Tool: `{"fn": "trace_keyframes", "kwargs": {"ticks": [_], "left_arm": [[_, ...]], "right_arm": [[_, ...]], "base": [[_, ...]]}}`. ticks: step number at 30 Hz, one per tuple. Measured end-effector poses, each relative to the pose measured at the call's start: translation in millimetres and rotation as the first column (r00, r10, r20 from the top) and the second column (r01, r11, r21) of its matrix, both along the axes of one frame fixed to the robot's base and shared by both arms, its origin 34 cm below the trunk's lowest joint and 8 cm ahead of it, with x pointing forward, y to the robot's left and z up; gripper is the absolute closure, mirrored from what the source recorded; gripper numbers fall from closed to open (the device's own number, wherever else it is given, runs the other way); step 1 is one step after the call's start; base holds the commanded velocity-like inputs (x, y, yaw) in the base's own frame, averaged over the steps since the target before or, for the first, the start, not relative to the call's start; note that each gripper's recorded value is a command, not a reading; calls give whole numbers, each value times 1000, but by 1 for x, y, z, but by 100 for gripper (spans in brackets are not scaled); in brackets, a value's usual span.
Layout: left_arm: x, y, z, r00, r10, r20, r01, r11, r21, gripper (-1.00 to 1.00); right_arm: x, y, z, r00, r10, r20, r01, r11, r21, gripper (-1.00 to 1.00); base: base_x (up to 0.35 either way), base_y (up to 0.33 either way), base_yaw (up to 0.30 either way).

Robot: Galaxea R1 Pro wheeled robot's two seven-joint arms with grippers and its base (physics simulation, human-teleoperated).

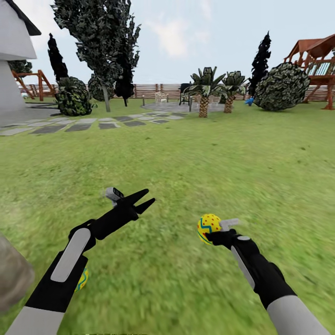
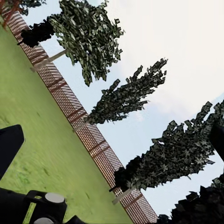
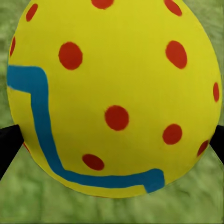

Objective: Take the three Easter eggs out of the wicker basket on the lawn in the garden, then place them on the lawn next to a single tree (choose any tree) so that all three eggs are next to the same tree and none are left in the basket.

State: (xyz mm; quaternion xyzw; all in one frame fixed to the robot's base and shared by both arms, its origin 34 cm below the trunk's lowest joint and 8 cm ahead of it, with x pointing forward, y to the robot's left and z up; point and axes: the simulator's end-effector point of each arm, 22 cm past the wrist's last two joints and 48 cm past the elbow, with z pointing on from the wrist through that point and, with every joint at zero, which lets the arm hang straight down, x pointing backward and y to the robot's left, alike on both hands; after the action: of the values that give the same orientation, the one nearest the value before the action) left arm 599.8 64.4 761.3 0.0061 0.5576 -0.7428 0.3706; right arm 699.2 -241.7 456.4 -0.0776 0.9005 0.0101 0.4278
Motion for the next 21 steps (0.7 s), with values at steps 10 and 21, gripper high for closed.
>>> {"fn": "trace_keyframes", "kwargs": {"ticks": [10,21], "left_arm": [[1,1,0,1000,2,-1,-2,1000,0,-100],[2,2,-2,1000,5,-5,-5,1000,3,-100]], "right_arm": [[-1,20,-4,1000,18,11,-17,998,-56,100],[-11,48,-16,995,102,-11,-103,990,-93,100]], "base": [[41,-208,300],[245,-251,300]]}}
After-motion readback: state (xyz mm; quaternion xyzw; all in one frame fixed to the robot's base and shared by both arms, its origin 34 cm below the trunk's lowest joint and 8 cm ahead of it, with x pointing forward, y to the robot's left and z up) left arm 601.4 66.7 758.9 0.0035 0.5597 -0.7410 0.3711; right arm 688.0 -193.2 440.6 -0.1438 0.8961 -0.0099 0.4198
